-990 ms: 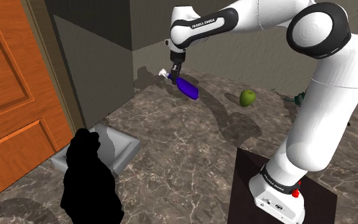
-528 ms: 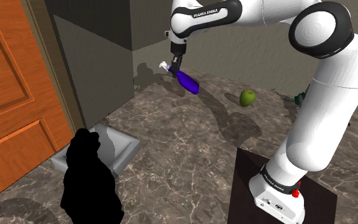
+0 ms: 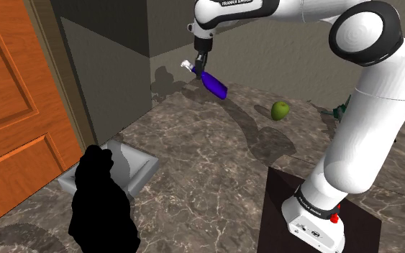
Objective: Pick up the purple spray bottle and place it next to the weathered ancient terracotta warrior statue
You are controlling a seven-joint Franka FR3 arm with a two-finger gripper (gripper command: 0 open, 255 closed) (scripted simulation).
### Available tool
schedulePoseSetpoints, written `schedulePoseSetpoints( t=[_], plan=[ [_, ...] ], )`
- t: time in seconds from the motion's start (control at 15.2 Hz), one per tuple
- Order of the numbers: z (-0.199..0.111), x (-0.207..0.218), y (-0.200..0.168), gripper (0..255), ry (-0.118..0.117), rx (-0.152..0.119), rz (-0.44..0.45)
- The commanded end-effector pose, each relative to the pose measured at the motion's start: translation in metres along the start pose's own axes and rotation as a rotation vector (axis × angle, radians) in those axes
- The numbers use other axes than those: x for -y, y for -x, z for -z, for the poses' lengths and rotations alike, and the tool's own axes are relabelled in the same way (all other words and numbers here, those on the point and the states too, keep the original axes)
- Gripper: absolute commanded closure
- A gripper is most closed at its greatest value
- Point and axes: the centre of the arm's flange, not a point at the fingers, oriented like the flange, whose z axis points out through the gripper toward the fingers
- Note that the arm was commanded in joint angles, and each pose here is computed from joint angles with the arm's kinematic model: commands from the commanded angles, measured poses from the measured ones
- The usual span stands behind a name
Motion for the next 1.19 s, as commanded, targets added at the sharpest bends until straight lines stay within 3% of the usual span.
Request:
schedulePoseSetpoints(
  t=[0.0,1.12],
  plan=[
    [0.011,-0.001,0.0,255,0.0,0.0,0.0],
    [0.101,-0.008,0.0,255,0.0,0.0,0.0]
  ],
)
